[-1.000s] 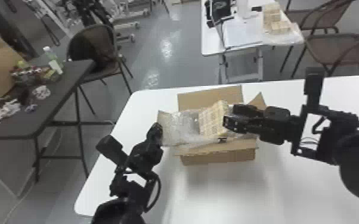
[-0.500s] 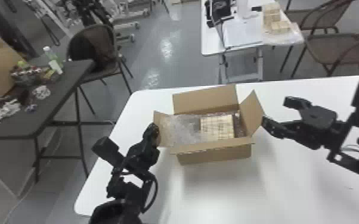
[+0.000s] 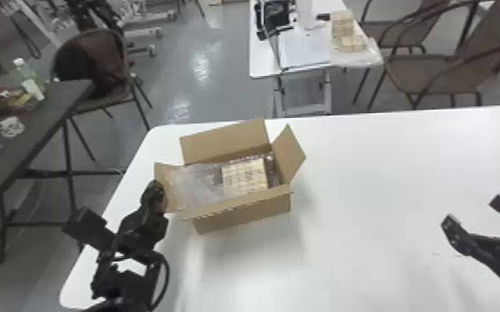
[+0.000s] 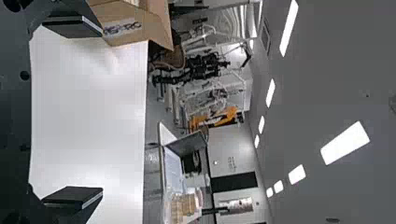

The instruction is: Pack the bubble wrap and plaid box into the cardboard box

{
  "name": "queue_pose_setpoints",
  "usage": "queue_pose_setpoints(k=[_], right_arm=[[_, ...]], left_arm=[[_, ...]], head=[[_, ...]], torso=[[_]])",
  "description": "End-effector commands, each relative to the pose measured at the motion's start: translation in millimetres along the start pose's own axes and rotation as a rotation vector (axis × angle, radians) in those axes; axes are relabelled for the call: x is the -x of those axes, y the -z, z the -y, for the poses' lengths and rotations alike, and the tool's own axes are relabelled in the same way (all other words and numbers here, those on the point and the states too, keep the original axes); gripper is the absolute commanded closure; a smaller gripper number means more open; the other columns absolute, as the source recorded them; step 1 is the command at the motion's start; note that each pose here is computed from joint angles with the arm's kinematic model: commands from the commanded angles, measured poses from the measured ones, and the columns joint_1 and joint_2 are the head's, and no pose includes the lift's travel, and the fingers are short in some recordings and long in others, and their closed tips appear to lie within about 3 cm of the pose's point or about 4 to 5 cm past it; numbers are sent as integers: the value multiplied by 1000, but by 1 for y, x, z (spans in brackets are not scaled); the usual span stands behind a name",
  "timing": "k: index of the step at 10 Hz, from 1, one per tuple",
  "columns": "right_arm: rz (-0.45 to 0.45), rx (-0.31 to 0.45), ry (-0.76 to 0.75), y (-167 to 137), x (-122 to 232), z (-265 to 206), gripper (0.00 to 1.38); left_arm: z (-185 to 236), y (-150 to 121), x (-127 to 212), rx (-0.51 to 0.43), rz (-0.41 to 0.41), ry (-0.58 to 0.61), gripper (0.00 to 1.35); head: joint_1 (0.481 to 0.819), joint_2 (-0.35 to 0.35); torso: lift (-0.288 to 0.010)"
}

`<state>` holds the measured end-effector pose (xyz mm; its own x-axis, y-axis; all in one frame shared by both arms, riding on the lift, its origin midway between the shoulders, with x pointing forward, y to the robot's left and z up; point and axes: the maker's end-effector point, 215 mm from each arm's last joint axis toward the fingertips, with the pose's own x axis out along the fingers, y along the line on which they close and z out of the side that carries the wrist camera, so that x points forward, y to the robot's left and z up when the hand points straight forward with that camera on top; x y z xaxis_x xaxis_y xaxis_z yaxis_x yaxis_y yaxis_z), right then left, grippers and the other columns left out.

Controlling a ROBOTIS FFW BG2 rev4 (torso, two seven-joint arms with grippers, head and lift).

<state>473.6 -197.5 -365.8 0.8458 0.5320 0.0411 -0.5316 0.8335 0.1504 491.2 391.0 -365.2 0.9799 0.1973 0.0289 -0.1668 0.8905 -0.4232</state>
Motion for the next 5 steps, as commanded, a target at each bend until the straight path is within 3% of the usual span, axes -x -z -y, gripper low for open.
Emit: queue_pose_setpoints(k=[1, 5], right_arm=[[-22, -6, 48, 13, 29, 10, 104], [-25, -9, 33, 14, 28, 8, 104]], left_arm=[[-27, -13, 15, -20, 58, -85, 1211], [-102, -57, 49, -105, 221, -328, 1211]], head=[[695, 220], [695, 307]], torso=[[-119], [-119]])
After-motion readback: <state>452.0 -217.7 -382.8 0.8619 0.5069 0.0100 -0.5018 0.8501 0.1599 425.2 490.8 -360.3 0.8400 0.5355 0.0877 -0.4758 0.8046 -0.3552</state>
